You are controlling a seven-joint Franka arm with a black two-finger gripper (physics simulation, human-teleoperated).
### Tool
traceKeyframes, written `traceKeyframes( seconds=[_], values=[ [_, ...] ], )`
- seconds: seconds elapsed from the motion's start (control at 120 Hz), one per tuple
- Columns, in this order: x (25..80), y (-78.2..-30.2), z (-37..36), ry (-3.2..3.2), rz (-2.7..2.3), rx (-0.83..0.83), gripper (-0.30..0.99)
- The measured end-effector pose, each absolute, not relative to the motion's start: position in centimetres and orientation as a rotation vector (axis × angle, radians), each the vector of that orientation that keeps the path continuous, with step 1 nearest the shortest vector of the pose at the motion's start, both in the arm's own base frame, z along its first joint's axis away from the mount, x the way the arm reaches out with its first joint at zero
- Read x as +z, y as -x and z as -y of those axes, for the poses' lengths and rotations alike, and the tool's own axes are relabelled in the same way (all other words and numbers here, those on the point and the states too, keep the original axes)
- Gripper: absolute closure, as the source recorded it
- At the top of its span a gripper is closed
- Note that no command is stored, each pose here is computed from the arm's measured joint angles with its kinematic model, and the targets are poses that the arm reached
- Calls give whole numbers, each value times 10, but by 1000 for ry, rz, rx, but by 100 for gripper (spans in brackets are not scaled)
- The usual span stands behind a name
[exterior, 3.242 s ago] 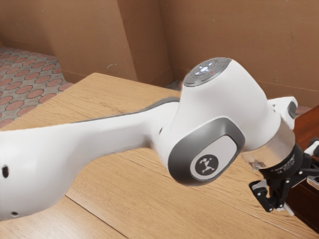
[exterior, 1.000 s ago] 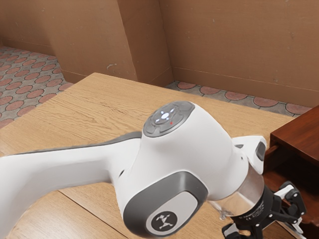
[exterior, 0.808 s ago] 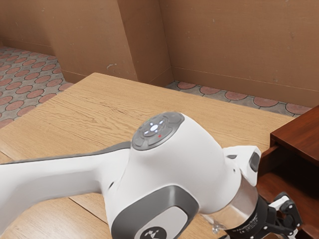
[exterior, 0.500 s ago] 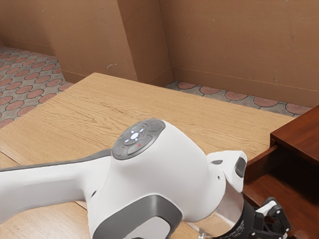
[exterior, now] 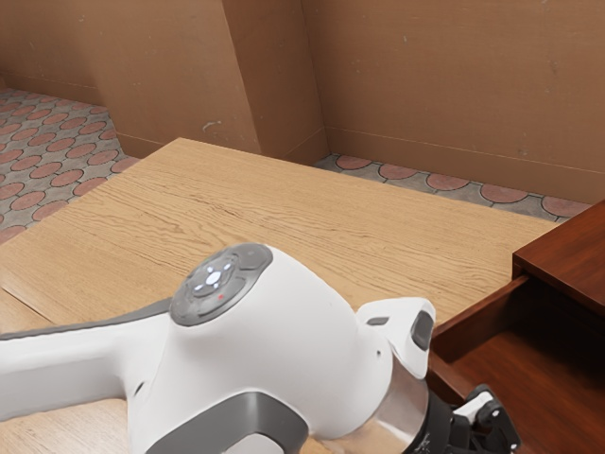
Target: Pull the drawer handle with one arm to open the drawer
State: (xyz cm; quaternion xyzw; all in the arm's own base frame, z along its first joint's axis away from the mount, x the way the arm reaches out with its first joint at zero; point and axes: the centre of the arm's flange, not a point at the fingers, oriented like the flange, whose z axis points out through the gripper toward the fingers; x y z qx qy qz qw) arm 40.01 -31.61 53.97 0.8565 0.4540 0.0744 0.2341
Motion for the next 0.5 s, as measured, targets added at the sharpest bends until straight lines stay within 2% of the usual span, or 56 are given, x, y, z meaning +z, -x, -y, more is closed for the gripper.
traceKeyframes(
  seconds=[0.117, 0.5],
  values=[
    [540, -400, 316, -2347, -1251, 202, 31],
    [571, -394, 303, -2294, -1248, 251, 10]
  ],
)
